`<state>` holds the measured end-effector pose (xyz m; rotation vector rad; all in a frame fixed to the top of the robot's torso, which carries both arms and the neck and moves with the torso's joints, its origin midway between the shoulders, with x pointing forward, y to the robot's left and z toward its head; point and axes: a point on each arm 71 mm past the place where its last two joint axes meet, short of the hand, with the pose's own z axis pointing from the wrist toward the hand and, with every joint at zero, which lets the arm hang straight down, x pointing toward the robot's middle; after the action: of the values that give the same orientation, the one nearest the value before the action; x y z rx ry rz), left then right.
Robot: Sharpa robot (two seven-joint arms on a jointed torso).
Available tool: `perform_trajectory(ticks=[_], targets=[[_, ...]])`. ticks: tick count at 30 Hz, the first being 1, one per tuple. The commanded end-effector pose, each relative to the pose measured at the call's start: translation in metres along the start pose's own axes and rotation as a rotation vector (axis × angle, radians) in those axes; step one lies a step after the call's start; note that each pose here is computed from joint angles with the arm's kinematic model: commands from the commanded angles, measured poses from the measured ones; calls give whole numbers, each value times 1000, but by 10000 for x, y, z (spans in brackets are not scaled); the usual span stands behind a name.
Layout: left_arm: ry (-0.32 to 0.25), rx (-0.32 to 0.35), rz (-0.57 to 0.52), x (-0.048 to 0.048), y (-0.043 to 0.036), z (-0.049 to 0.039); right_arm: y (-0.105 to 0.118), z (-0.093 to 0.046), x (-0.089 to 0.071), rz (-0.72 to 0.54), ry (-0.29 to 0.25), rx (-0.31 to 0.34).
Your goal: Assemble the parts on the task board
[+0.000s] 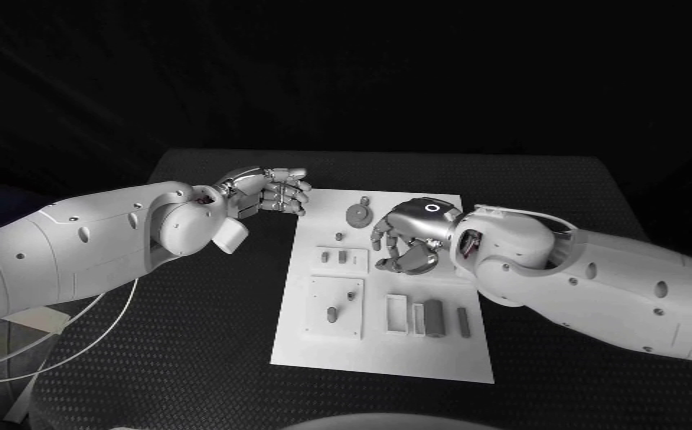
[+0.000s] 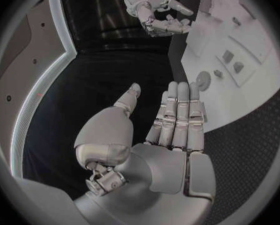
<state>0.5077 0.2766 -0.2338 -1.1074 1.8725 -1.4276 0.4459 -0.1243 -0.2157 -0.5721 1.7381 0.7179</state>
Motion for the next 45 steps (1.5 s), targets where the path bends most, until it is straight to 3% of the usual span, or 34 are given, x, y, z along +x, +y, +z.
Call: perform_trajectory(ticks=[1, 12, 16, 23, 32, 45], targets=[[16, 5, -4, 11, -9, 20, -184, -118, 2, 78, 139, 165], [19, -5, 1, 10, 41, 42, -464, -512, 144, 367, 360, 445], [42, -11, -6, 24, 74, 40, -530, -619, 295, 468, 496, 490], [56, -15, -6, 37, 91, 47, -497, -682, 409, 428, 587, 477], [62, -17, -5, 47, 93, 50, -472, -622, 513, 427, 567, 482], [70, -22, -5, 61, 95, 54, -416, -534, 708, 400, 596, 502]])
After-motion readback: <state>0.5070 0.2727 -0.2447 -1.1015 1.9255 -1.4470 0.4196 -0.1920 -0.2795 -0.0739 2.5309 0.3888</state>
